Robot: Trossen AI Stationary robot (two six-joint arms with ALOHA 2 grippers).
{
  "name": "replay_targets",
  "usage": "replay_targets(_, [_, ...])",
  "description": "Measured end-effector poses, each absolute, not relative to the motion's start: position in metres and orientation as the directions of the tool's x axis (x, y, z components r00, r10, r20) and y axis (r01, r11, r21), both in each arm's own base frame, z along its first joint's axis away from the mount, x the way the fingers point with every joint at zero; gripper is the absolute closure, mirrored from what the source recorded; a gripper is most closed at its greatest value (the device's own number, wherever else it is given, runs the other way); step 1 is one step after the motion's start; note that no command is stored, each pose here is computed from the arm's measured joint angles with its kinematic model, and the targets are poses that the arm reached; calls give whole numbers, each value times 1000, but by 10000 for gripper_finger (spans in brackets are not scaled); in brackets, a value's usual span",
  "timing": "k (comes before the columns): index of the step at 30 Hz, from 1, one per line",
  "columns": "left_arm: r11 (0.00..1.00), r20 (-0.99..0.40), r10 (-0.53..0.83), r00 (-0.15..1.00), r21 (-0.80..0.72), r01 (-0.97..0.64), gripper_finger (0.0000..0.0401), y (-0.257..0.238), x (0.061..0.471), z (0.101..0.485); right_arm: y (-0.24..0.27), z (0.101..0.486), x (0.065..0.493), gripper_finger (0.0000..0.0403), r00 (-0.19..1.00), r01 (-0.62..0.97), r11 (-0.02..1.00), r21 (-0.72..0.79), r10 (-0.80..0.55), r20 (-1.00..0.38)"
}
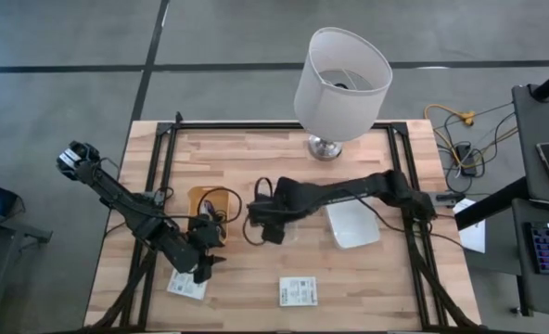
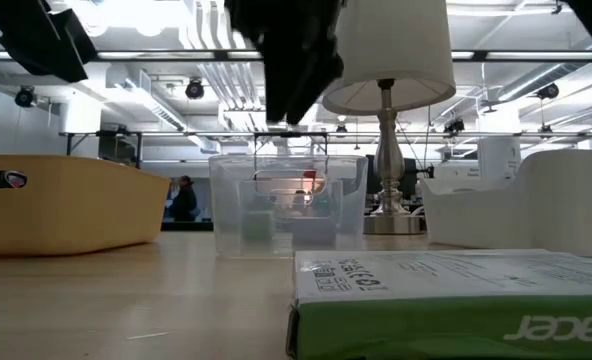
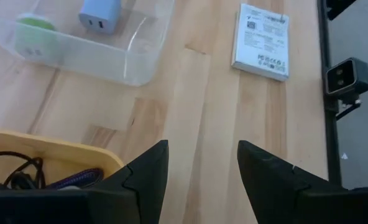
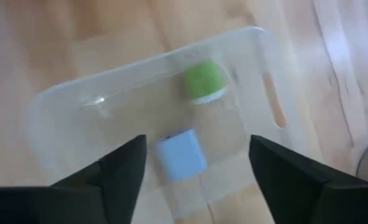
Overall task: Pick and place items into bin
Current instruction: Put the white card reader box into the white bin
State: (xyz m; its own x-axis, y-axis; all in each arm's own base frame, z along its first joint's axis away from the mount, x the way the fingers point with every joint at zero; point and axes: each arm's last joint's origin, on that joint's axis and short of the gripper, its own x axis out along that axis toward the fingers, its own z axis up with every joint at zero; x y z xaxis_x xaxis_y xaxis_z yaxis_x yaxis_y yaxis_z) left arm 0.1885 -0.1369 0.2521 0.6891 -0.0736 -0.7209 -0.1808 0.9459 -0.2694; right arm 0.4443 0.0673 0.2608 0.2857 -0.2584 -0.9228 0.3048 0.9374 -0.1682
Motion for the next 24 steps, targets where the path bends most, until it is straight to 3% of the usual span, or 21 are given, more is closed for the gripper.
replay_targets(5, [944, -722, -133, 679, -302, -136, 225, -139, 189, 253, 132, 280, 418, 98, 318, 66, 986, -151, -164, -934])
replay_targets(8, [937, -676, -264, 687, -350, 16, 225, -147, 195, 258, 177, 277, 394, 98, 275, 32, 990, -137, -140, -951])
replay_targets(17, [909, -574, -366, 732, -391, 148, 225, -164, 237, 242, 274, 255, 327, 139, 275, 221, 968, -119, -179, -945])
replay_targets(21, [864, -503, -454, 735, -449, 227, 225, -175, 266, 232, 292, 236, 310, 144, 300, 231, 962, -143, -210, -930])
replay_targets(24, [844, -488, -488, 724, -476, 247, 225, -183, 289, 221, 295, 218, 304, 143, 241, 362, 929, -79, -176, -954])
